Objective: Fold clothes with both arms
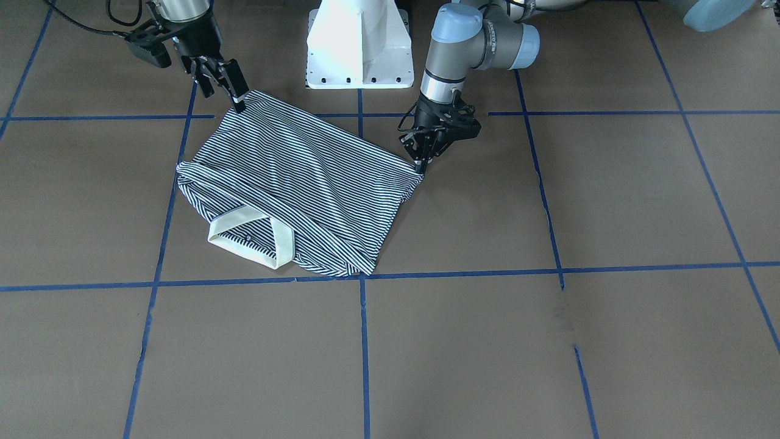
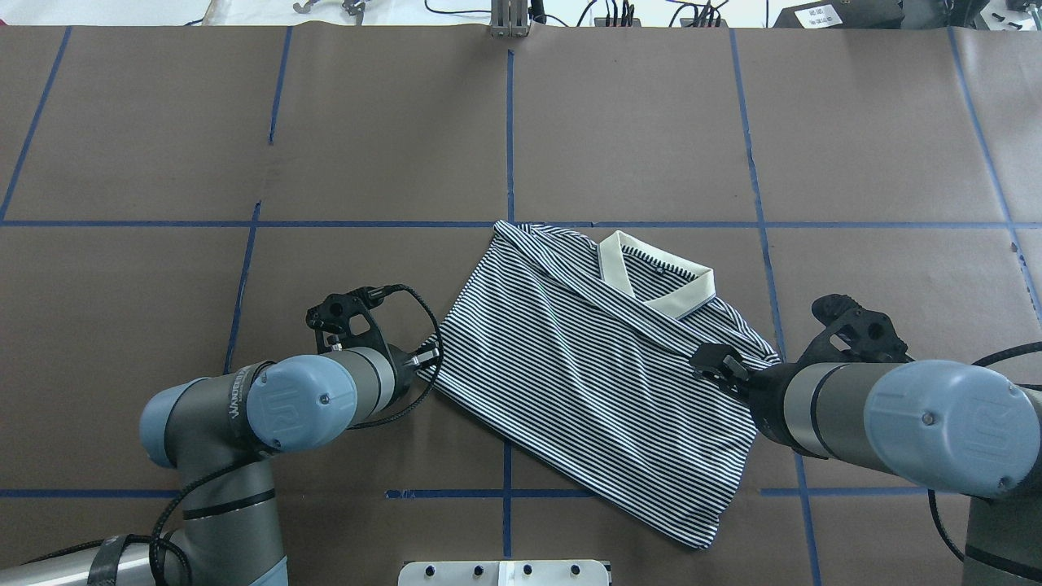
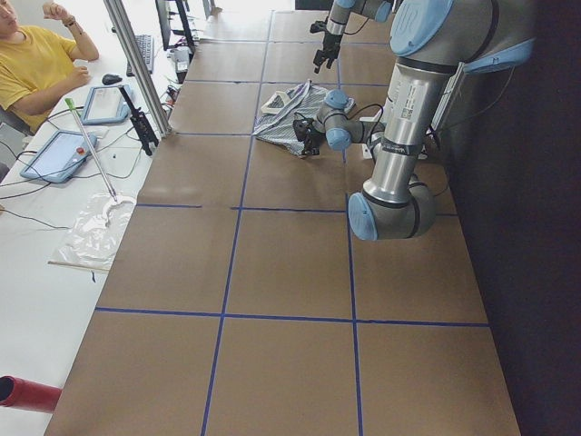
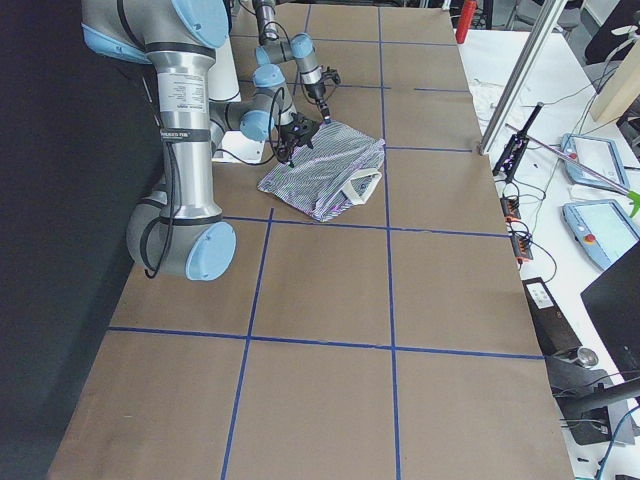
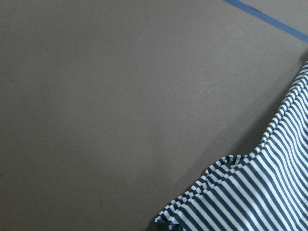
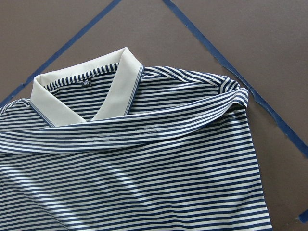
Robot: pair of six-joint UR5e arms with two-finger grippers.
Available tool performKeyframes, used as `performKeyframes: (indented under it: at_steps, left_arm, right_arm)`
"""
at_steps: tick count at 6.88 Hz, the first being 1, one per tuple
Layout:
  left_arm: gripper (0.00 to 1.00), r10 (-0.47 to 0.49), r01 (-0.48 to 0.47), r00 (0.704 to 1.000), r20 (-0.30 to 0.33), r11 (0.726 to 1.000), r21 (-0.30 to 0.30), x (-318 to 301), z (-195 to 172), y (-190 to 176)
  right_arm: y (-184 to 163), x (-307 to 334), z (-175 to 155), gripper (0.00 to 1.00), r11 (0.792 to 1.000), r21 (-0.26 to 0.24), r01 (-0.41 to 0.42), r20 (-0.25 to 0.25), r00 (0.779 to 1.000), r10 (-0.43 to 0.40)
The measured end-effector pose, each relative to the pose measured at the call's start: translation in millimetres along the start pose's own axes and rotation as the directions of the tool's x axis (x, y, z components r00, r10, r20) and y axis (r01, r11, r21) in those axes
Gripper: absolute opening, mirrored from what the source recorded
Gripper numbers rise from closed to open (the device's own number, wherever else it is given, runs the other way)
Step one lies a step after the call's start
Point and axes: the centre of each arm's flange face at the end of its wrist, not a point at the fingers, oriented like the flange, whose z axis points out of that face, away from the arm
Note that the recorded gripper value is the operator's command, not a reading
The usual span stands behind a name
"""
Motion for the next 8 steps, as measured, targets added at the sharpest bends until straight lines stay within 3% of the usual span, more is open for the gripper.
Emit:
performKeyframes:
  at_steps: [3,6,7,8]
  left_arm:
    - [0.0,0.167,-0.175,0.983,0.077,0.979,0.101,-35,-7,-89]
    - [0.0,0.167,-0.176,0.984,0.06,0.958,0.225,1,48,-240]
    - [0.35,0.185,-0.196,0.98,0.069,0.948,0.252,15,61,-289]
    - [0.36,0.204,-0.216,0.976,0.074,0.938,0.272,22,71,-322]
  right_arm:
    - [1,-1,-1,1.0,1.0,-0.003,0.0,0.003,1.0,0.0]
    - [1,-2,1,1.0,1.0,0.0,0.0,0.003,1.0,0.0]
    - [1,-4,2,1.0,1.0,0.002,0.0,0.007,1.0,0.0]
    - [4,-11,2,1.0,1.0,0.005,0.0,0.024,1.0,-0.001]
